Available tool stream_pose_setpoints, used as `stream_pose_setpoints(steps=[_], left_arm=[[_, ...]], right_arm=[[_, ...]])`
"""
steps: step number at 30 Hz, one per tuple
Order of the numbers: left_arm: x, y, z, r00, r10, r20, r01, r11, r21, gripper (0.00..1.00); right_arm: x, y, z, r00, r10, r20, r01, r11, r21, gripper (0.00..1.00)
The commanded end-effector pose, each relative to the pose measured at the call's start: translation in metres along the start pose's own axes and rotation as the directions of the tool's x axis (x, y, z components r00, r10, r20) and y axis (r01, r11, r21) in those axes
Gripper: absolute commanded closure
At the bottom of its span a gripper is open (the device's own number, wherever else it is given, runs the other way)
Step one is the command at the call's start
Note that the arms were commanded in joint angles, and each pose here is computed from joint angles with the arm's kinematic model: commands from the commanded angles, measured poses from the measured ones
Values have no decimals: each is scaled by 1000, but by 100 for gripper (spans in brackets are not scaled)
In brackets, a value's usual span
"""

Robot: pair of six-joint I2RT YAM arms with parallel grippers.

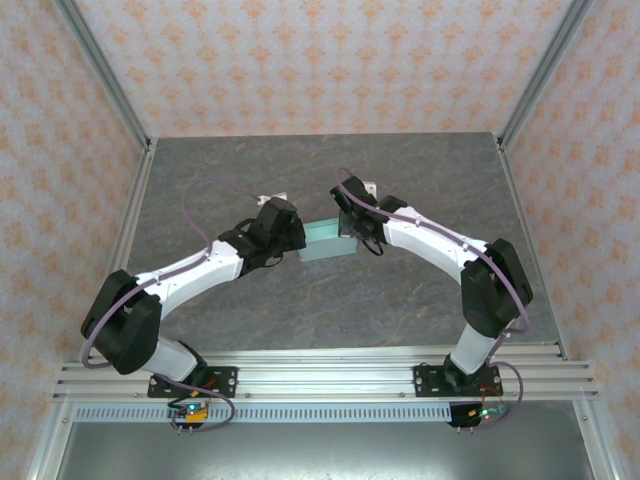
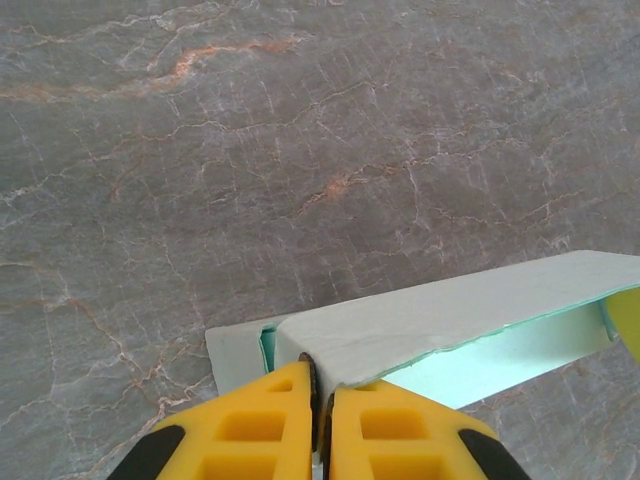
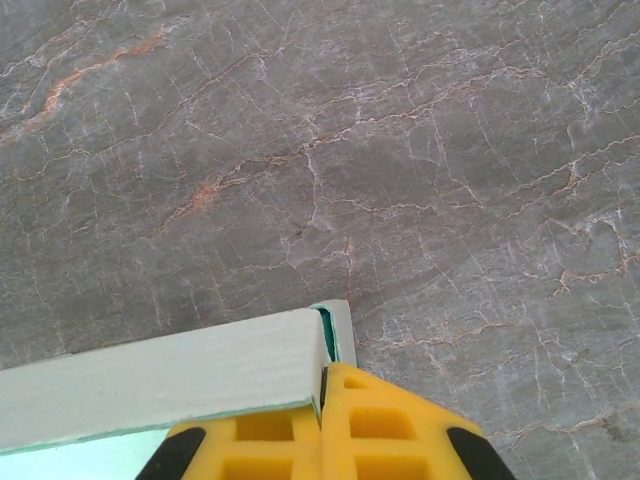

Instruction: Fold the paper box

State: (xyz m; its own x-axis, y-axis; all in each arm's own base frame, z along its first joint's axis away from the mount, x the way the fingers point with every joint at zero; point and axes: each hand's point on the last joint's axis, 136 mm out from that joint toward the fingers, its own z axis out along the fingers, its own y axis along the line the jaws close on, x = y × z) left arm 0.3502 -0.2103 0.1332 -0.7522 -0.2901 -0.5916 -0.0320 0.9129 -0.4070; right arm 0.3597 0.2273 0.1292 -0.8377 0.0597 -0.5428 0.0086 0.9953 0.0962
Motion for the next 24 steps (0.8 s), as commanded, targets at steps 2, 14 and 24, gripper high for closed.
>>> stream_pose_setpoints(steps=[2,14,24], left_arm=[[39,36,8,990,89,-112,-104,986,-134,90],[52,50,26,987,115,-114,-134,973,-186,90],[57,57,32,986,117,-116,-139,968,-207,89]], right_arm=[[15,0,-1,999,13,-49,-14,1000,-14,96],[26,-12,-6,996,-34,-77,36,999,16,93],[35,-23,-8,999,3,-52,-2,1000,24,86]])
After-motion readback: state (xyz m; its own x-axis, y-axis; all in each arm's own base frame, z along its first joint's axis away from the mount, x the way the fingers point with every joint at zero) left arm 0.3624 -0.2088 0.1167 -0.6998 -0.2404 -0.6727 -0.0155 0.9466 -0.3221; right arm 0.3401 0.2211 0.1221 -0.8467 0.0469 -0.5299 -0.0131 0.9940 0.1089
